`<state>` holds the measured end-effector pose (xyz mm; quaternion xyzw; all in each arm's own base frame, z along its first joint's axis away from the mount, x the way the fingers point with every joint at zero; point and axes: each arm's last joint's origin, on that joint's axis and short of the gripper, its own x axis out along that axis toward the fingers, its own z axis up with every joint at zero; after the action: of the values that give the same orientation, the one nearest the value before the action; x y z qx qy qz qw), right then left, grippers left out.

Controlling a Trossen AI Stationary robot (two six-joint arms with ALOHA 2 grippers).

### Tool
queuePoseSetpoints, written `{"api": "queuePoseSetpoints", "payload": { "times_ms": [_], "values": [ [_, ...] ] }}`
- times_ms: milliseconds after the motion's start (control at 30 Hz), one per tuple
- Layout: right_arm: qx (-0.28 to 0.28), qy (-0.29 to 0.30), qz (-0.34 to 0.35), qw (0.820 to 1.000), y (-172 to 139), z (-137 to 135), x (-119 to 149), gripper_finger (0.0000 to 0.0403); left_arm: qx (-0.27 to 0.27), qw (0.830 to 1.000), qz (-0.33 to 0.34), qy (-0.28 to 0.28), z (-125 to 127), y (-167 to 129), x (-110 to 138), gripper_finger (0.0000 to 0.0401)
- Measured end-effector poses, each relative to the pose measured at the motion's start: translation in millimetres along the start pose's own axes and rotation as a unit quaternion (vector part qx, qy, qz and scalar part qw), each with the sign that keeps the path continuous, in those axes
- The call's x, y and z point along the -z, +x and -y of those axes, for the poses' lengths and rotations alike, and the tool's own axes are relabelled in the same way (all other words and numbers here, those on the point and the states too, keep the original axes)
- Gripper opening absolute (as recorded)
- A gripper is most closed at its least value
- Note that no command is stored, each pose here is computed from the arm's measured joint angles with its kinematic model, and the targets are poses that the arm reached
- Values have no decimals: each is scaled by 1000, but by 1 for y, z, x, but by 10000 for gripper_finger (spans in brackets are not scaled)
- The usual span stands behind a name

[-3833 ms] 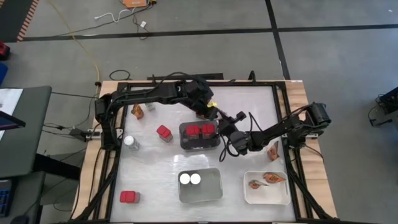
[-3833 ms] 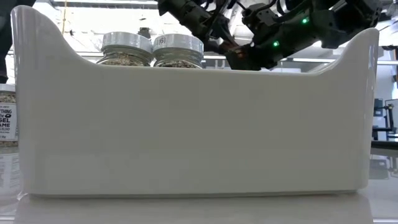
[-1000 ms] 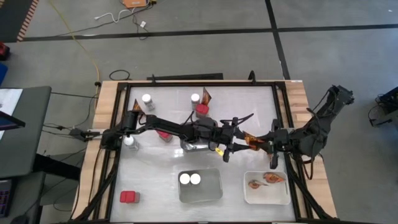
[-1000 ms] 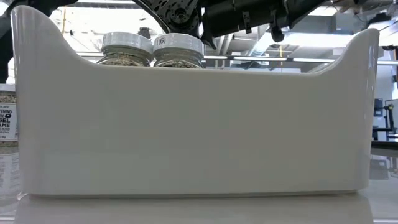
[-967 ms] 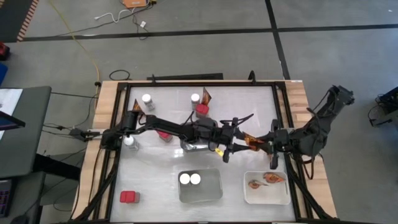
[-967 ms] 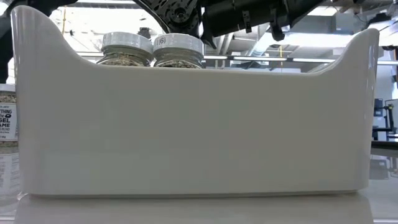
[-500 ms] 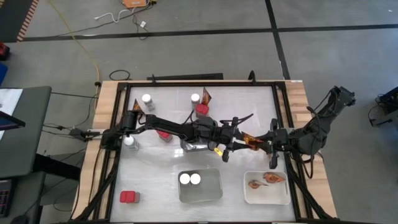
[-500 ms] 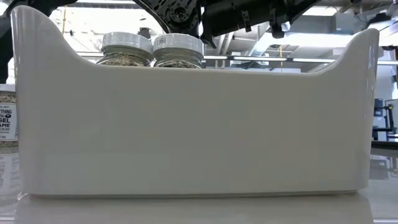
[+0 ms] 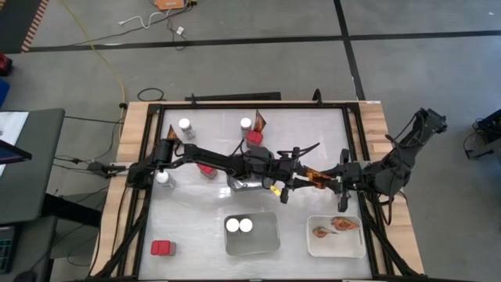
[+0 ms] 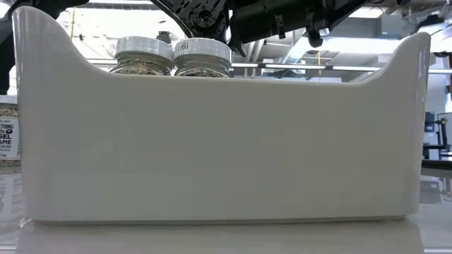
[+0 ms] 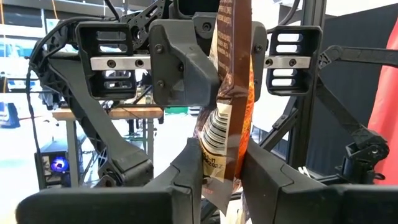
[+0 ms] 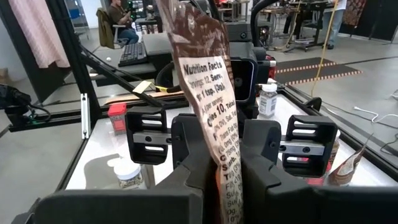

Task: Sort spices by type
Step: Put the orange seasoning pack into the white bin

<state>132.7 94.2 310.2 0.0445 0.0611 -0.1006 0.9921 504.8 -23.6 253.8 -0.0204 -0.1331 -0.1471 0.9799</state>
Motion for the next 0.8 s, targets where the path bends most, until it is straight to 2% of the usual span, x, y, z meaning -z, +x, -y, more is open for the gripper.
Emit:
{"api": "queuePoseSetpoints", "payload": {
  "times_ms": [367, 533, 700, 800],
  "values": [
    [11, -13, -8, 1000, 1, 2, 2, 79, -8, 1000, -11, -16, -9, -2, 2, 69],
    [18, 17, -6, 1000, 2, 7, 1, 79, -12, 1000, -11, -17, -10, -3, 2, 67],
    [39, 5, -24, 999, 3, 14, 4, 79, -20, 999, -23, -20, -12, -3, 4, 64],
    [51, 19, -31, 998, 5, 18, 6, 81, -25, 999, -33, -17, -12, -3, 6, 62]
  ]
}}
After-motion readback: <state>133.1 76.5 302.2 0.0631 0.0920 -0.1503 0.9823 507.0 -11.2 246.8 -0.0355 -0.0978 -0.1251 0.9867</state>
